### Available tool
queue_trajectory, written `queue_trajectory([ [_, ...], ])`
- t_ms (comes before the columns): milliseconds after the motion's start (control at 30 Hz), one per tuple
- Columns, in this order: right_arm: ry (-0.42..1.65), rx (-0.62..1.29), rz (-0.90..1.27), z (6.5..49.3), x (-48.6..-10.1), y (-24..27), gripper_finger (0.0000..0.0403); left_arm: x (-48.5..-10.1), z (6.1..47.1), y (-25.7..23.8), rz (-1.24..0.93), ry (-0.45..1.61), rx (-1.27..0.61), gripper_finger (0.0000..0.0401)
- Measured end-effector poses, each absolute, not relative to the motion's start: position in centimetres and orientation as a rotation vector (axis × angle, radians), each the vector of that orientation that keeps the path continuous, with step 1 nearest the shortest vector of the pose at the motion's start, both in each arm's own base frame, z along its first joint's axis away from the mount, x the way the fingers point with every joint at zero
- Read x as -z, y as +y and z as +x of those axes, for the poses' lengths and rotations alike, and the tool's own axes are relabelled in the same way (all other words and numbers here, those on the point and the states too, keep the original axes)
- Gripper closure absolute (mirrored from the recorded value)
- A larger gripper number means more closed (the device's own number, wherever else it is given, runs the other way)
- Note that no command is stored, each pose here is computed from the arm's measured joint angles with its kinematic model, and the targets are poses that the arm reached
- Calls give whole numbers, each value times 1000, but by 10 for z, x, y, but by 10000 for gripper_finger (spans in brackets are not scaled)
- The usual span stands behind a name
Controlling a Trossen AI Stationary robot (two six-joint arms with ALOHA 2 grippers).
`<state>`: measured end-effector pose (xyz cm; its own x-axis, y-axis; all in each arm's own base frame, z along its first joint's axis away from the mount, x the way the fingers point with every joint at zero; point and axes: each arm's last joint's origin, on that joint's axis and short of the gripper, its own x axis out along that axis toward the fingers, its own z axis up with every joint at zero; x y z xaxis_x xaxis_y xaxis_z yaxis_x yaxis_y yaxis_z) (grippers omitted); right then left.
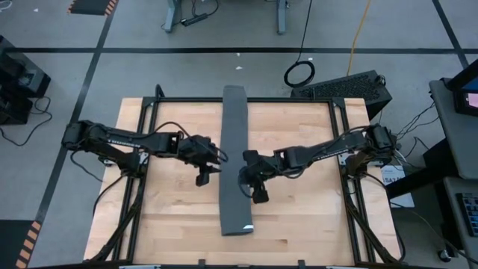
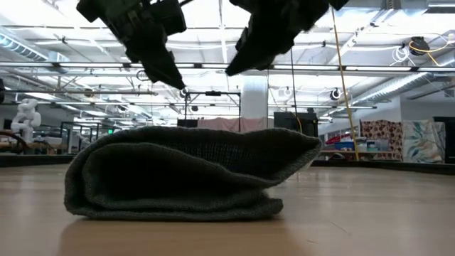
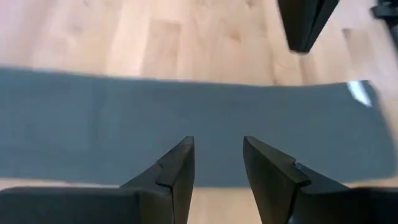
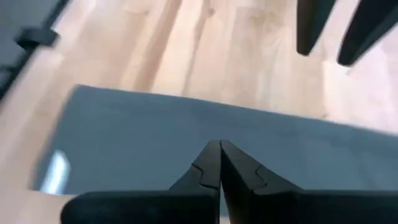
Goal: Roll towel into tight, uniform cylinder
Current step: Roll the towel
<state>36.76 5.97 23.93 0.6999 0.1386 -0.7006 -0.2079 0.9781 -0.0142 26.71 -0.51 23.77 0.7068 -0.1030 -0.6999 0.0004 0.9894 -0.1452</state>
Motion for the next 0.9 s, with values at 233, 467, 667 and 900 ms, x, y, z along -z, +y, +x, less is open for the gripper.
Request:
queue_trajectory([
  [233, 810, -110, -193, 363, -222, 43, 403, -244, 272, -19, 35, 692, 2, 260],
  [467, 804, -37, -81, 353, -197, 51, 403, -247, 273, -64, 69, 606, 47, 260],
  [667, 676, -118, 8, 329, -160, 89, 403, -240, 277, -115, 24, 488, 32, 260],
  [900, 559, -56, 73, 320, -151, 120, 403, -197, 289, -130, -9, 594, -78, 261],
])
